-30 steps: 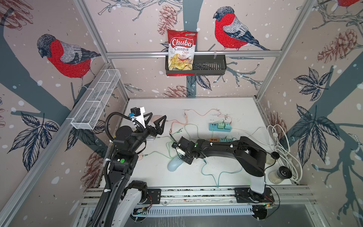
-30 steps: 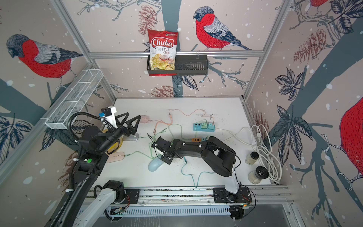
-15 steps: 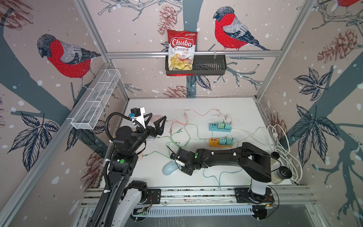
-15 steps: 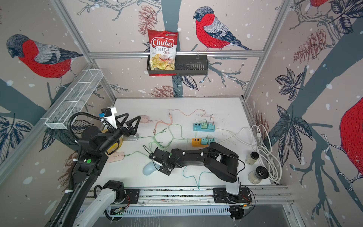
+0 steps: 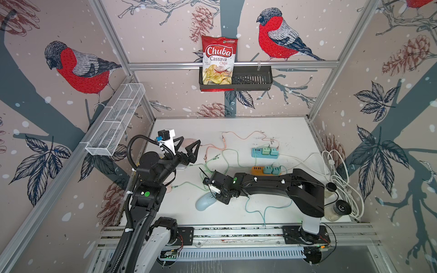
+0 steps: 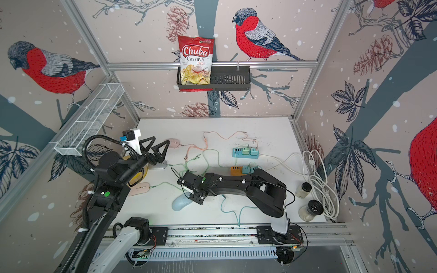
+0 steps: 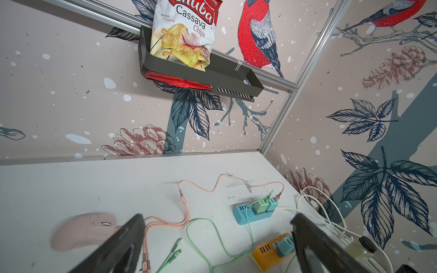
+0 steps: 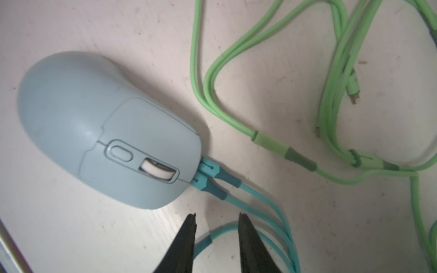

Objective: Unplug the wireless mouse
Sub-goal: Adjust the power cord at the center of the board, then pick up the mouse from the center of the board.

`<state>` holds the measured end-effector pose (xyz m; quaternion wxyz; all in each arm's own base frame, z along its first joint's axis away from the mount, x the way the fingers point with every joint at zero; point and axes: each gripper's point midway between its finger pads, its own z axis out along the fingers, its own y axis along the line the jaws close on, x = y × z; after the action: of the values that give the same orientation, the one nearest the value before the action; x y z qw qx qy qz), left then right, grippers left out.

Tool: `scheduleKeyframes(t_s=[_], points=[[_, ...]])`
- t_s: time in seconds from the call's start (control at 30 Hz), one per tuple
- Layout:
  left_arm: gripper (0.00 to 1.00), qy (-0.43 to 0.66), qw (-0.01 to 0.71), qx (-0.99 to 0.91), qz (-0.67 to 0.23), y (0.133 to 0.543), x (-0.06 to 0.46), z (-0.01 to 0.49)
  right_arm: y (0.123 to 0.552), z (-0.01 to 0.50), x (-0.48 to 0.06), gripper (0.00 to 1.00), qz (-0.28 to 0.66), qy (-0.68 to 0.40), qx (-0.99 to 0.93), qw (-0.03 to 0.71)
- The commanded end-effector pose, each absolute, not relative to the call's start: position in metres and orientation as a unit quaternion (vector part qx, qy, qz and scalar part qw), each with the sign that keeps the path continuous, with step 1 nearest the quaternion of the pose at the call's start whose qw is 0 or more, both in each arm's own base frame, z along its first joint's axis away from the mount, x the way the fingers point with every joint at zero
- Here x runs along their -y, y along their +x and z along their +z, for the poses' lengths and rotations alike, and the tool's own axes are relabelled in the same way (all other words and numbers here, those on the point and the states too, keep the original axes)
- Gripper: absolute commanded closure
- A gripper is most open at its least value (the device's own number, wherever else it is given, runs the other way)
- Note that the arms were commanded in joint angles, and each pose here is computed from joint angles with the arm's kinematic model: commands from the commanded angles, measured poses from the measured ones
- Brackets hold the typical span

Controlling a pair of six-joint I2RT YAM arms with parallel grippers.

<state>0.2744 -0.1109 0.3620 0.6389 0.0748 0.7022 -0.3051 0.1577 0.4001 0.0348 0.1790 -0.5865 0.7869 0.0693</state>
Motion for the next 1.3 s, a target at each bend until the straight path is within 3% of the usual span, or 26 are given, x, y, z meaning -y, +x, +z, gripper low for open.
scheduleKeyframes(t_s=[0.0, 0.2, 0.73, 1.0, 1.1, 1.13, 1.17, 1.27], points=[[0.03, 0.083, 0.647, -0.697, -0.297, 0.275, 0.111, 0.365, 0.158, 0.028, -0.397, 0.67, 0.08, -0.601, -0.78, 0.156], [0.03, 0.084, 0.647, -0.7, -0.291, 0.278, 0.11, 0.361, 0.165, 0.02, -0.399, 0.69, 0.085, -0.604, -0.78, 0.138], [0.03, 0.079, 0.655, -0.696, -0.282, 0.281, 0.107, 0.364, 0.13, -0.007, -0.391, 0.69, 0.094, -0.63, -0.767, 0.076], [0.03, 0.078, 0.655, -0.695, -0.287, 0.284, 0.108, 0.365, 0.103, -0.013, -0.39, 0.9, 0.099, -0.638, -0.761, 0.058], [0.03, 0.078, 0.654, -0.692, -0.294, 0.285, 0.11, 0.367, 0.1, -0.015, -0.391, 0.87, 0.104, -0.635, -0.763, 0.058], [0.03, 0.078, 0.654, -0.691, -0.297, 0.286, 0.111, 0.368, 0.099, -0.014, -0.392, 0.77, 0.105, -0.637, -0.762, 0.059], [0.03, 0.078, 0.654, -0.691, -0.299, 0.286, 0.111, 0.368, 0.097, -0.014, -0.394, 0.75, 0.106, -0.638, -0.76, 0.06], [0.03, 0.079, 0.653, -0.691, -0.299, 0.288, 0.112, 0.37, 0.096, -0.015, -0.397, 0.75, 0.103, -0.642, -0.758, 0.061]])
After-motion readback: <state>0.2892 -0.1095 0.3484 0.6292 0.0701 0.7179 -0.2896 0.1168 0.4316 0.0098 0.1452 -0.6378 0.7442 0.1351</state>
